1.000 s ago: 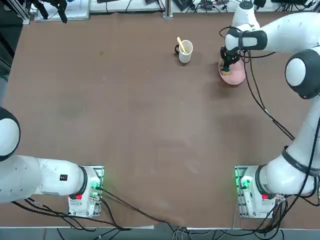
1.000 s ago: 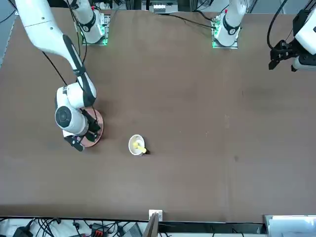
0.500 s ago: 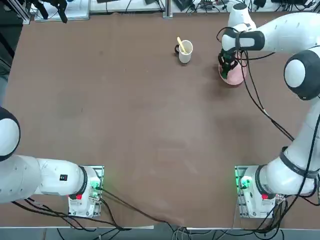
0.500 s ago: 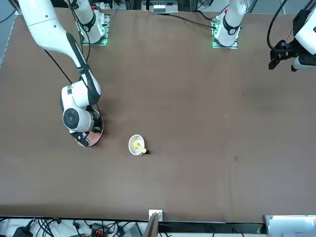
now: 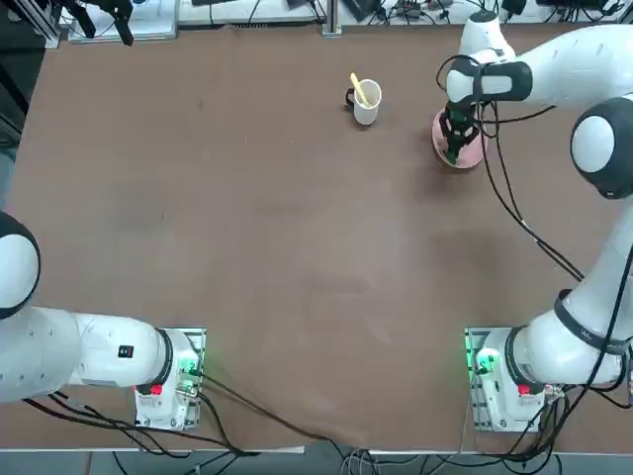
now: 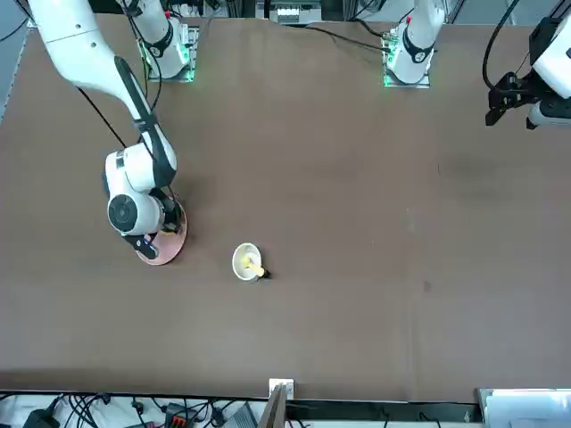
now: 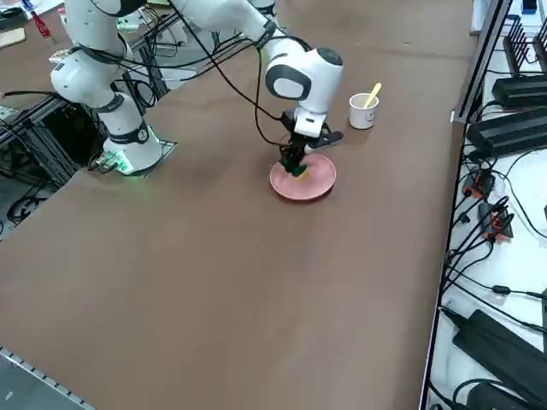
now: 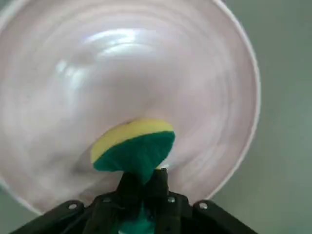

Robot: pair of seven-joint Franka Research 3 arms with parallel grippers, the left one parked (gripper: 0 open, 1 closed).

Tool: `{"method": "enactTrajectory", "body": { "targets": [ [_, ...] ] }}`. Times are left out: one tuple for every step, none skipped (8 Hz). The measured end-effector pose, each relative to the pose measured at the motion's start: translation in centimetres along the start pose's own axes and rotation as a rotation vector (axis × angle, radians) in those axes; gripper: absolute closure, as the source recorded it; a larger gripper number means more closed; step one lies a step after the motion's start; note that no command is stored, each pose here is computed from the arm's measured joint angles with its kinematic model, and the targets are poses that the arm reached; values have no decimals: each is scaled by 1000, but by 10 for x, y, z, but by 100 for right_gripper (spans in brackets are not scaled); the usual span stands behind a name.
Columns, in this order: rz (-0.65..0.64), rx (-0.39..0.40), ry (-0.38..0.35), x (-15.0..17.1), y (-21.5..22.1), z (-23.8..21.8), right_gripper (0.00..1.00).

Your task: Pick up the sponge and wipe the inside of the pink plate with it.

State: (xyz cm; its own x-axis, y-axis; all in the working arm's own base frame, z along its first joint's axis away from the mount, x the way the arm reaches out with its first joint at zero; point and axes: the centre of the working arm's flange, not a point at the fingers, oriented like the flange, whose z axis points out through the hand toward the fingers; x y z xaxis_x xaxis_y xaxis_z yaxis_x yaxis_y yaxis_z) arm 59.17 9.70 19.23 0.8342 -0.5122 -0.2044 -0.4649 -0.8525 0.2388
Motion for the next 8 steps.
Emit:
{"method": "enactTrajectory", "body": {
  "targets": [
    [-18, -6, -13, 2, 12, 4, 93],
    [-33, -8, -23, 5, 24, 7, 93],
    [-44, -7, -28, 8, 31, 9, 93],
    [-61, -5, -30, 10, 35, 9, 93],
    [-87, -4, -31, 13, 40, 9, 93],
    [-117, -1, -31, 16, 44, 9, 93],
    [-139, 3, -26, 21, 48, 7, 93],
    [-152, 7, -18, 26, 53, 4, 93]
  ]
}}
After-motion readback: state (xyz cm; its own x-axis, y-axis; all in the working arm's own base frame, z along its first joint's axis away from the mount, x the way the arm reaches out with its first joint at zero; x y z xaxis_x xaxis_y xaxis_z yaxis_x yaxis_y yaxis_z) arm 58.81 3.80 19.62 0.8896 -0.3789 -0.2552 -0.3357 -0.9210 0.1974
